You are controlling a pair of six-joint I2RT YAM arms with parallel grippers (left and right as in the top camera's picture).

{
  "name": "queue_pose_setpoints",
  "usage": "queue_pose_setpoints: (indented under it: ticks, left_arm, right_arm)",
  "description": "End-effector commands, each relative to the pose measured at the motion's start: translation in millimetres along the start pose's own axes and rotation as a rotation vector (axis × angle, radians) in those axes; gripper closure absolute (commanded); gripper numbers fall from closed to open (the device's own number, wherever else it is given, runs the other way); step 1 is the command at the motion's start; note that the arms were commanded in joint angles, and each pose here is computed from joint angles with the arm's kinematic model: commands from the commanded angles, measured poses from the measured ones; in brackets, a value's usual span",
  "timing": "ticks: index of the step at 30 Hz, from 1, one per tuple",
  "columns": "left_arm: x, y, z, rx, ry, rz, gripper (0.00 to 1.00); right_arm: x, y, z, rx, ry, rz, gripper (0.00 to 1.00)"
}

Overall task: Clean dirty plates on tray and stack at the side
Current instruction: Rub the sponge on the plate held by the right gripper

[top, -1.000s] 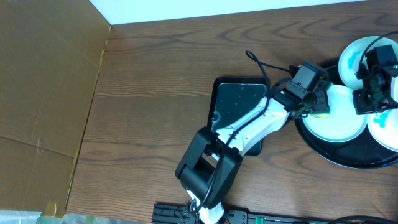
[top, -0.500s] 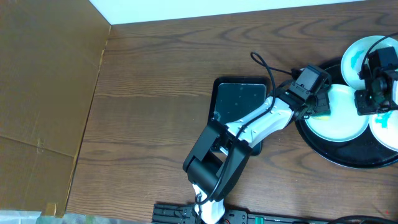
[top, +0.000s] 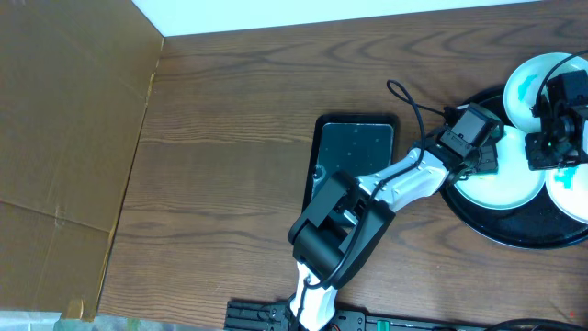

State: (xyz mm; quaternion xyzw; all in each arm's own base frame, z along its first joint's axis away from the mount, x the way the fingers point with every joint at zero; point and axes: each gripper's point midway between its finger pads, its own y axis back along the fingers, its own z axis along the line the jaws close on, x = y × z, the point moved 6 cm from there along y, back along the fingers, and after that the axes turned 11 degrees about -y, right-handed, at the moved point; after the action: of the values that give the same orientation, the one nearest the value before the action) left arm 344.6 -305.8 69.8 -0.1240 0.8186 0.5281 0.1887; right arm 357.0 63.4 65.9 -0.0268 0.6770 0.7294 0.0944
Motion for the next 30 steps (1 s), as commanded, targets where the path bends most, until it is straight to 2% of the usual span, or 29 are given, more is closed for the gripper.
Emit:
queue_pose_setpoints:
  ticks: [1,6,11,15,23,30]
  left_arm:
    - [-6.0,-4.2,25.2,-0.143,-0.043,-0.052,0.93]
    - [-10.2,2.1,49.2,-0.353,-0.217,-0.089,0.93]
    - [-16.6,6.4,54.3,-0.426,-0.359,-0.104,0.93]
    - [-31.0,17.0,42.8,-0.391,-0.347,-0.179,0.93]
    - [-74.0,73.0,5.0,-0.249,-0.283,-0.406,0.93]
    - [-48.8,44.6,0.0,-0.088,-0.044,-0.263,0.93]
  right_arm:
    - [4.9,-8.7,-3.7,0.004,-0.023,0.018,0.99]
    - [4.6,-8.7,-4.0,0.007,-0.018,0.016,0.99]
    - [4.6,-8.7,-4.0,0.007,-0.007,0.016,0.99]
    - [4.6,-8.7,-4.0,0.007,-0.004,0.016,0.99]
    - [4.5,-8.7,-4.0,0.007,0.015,0.015,0.99]
    - [4.4,-8.7,-4.0,0.006,0.014,0.015,0.99]
